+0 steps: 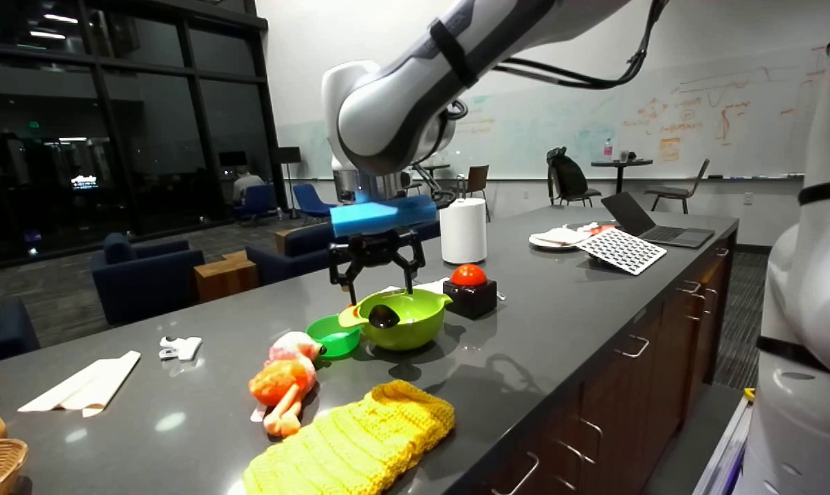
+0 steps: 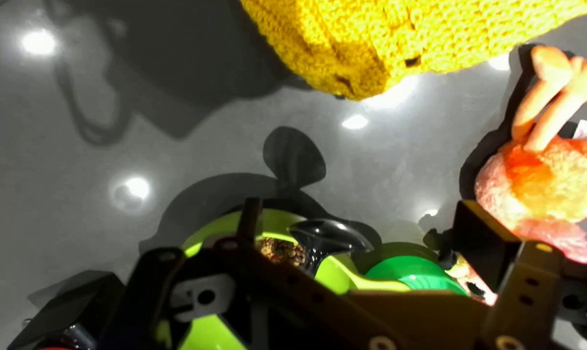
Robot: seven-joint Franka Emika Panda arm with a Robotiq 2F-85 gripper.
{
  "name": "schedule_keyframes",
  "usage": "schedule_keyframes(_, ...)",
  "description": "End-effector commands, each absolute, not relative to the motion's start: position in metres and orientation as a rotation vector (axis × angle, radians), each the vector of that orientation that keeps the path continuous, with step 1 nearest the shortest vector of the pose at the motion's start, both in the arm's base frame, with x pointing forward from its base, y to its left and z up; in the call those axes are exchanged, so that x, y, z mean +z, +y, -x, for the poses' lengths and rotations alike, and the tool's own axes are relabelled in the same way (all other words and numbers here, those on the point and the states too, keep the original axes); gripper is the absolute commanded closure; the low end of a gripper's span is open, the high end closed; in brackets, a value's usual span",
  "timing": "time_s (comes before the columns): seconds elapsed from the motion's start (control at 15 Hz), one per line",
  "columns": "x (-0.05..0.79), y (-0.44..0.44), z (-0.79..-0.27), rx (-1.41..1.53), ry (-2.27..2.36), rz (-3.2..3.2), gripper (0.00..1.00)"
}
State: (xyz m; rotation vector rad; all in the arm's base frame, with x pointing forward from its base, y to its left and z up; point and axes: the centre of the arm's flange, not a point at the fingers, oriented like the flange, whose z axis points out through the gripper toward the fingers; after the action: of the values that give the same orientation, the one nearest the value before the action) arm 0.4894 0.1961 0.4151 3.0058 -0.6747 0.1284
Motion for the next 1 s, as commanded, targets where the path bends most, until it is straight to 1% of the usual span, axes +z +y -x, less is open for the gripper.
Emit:
schedule_keyframes(0.0,0.399,0.198,-0.459,0.153,-0.712,-3.021,0.00)
schedule_keyframes(0.27,0.368,0.198,-0.454,0.124,-0.719,-3.062,0.00)
schedule_keyframes(0.93,0.301,0.191,-0.446,-0.065,-0.818,-3.082,0.00)
